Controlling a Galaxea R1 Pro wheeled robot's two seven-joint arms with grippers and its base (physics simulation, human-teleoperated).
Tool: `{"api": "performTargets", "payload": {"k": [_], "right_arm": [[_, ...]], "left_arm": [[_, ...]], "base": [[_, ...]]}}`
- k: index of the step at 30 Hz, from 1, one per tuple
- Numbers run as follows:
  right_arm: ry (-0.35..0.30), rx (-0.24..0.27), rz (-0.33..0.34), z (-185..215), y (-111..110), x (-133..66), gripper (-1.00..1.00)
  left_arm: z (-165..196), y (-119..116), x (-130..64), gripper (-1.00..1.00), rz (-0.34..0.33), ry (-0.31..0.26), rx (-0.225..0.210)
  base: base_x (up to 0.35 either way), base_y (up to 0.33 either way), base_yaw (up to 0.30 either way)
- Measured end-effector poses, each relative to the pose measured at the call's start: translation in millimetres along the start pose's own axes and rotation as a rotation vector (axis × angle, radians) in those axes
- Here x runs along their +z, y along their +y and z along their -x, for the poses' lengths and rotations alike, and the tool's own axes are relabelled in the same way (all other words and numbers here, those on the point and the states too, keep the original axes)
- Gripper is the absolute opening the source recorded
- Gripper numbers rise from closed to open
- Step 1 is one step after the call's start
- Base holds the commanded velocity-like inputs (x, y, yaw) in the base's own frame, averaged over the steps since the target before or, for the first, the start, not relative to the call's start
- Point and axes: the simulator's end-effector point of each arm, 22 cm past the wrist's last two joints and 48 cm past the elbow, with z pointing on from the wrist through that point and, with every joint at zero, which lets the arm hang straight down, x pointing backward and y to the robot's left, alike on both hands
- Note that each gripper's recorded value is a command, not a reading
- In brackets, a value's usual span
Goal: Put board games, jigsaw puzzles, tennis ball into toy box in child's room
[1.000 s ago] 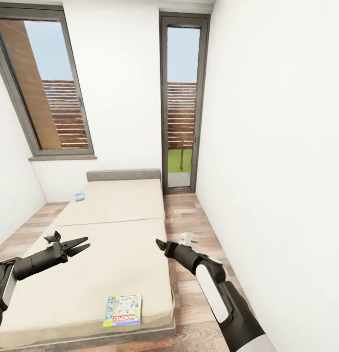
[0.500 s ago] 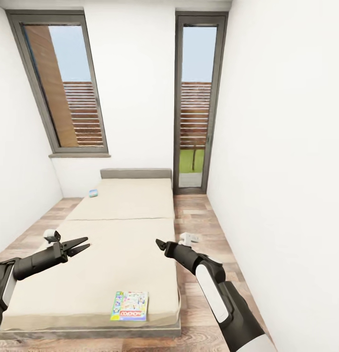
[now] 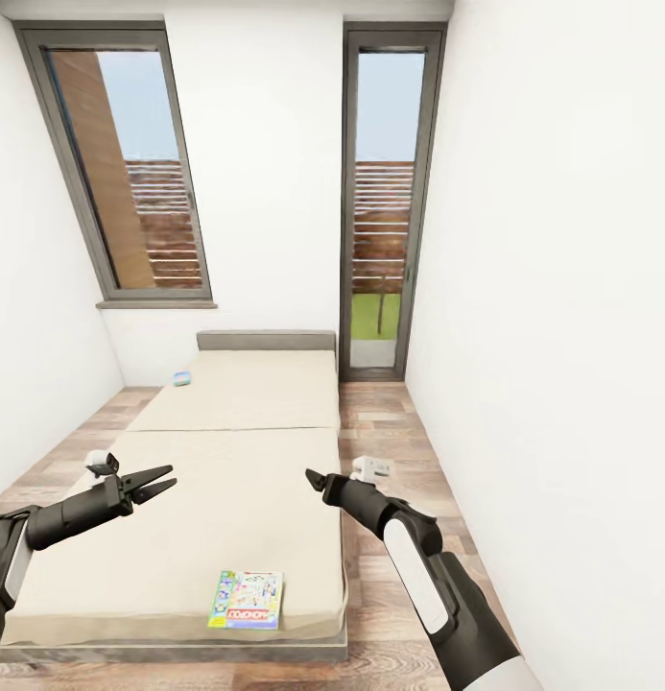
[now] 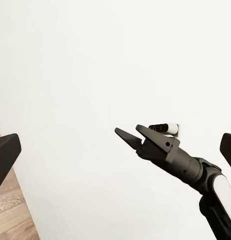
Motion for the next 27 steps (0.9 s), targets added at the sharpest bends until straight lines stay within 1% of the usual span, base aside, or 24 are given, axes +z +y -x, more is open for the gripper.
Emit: {"api": "performTargets", "payload": {"k": [9, 17, 27], "right_arm": [[-0.03, -0.007, 0.01, 5, 5, 0.5, 1.0], [-0.022, -0.033, 0.032, -1, 17, 2.8, 1.0], [-0.02, -0.042, 0.036, -3, 21, 3.5, 1.0]], "left_arm": [[0, 0, 0.0, 1.0, 0.0, 0.0, 0.0], [0, 0, 0.0, 1.0, 0.0, 0.0, 0.0], [0, 0, 0.0, 1.0, 0.002, 0.0, 0.0]], "base": [[0.0, -0.001, 0.0], [0.0, 0.0, 0.0], [0.0, 0.0, 0.0]]}}
